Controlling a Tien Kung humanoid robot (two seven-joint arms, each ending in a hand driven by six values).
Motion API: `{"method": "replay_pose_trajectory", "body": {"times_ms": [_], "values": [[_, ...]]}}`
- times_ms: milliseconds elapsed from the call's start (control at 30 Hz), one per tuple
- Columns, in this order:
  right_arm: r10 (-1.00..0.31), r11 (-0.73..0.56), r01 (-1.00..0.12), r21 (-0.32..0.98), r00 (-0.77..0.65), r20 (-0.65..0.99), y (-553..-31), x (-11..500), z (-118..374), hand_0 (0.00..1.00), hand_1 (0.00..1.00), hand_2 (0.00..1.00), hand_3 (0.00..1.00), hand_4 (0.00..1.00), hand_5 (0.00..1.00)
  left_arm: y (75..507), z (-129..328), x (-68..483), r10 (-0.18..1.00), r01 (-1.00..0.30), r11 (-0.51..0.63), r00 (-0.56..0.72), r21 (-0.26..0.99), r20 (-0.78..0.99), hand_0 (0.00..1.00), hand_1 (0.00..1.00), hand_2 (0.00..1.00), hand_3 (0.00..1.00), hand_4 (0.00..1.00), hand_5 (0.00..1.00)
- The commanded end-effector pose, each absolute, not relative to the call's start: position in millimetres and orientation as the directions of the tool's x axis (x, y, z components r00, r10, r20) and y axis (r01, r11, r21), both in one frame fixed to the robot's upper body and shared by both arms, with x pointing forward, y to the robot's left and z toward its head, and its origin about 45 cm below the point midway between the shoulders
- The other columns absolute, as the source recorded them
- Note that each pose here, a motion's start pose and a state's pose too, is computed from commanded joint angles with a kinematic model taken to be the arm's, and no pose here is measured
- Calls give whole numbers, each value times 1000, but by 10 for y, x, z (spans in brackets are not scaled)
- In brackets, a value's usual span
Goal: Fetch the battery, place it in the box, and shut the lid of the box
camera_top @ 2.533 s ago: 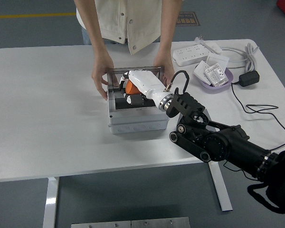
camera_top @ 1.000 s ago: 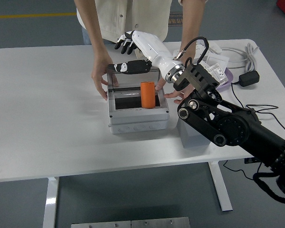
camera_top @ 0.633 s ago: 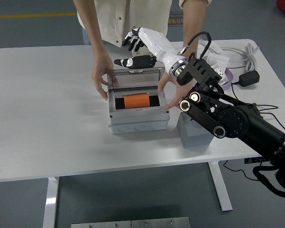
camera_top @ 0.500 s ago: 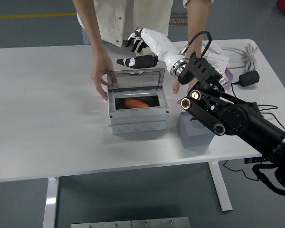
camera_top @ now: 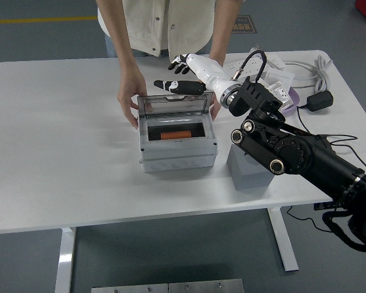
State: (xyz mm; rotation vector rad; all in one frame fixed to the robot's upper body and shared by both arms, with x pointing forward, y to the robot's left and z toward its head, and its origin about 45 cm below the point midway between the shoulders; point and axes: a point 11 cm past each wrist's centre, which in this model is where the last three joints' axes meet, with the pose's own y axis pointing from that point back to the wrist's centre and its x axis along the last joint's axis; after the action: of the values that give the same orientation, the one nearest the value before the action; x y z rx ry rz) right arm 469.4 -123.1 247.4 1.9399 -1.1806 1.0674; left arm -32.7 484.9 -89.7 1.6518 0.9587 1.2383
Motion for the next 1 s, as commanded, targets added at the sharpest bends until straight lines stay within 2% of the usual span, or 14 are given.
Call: {"method": "replay_pose_trajectory", "body": {"times_ms": [67,100,467,1000], "values": [[-395,-415,-904,100,278,875,-1198,4667,2455,866,772,778,788,998,884,4849,-897,-332,918,90,-356,219,930,330,647,743,615,561,774,241],[-387,-421,-901,103,281,878,-1175,4647,2446,873,781,785,792,998,921,4848,-897,-335,918,91,-356,219,930,330,648,743,615,562,774,240],[-294,-481,-864,150,320,901,-1026,4424,2440,875,781,784,798,998,933,4832,-904,-379,920,100,-354,213,930,328,648,743,614,561,778,239],[-188,-479,-846,233,358,915,-1166,4280,2390,844,752,774,806,998,943,4830,-905,-365,921,95,-355,207,930,331,647,744,615,562,771,242]]}}
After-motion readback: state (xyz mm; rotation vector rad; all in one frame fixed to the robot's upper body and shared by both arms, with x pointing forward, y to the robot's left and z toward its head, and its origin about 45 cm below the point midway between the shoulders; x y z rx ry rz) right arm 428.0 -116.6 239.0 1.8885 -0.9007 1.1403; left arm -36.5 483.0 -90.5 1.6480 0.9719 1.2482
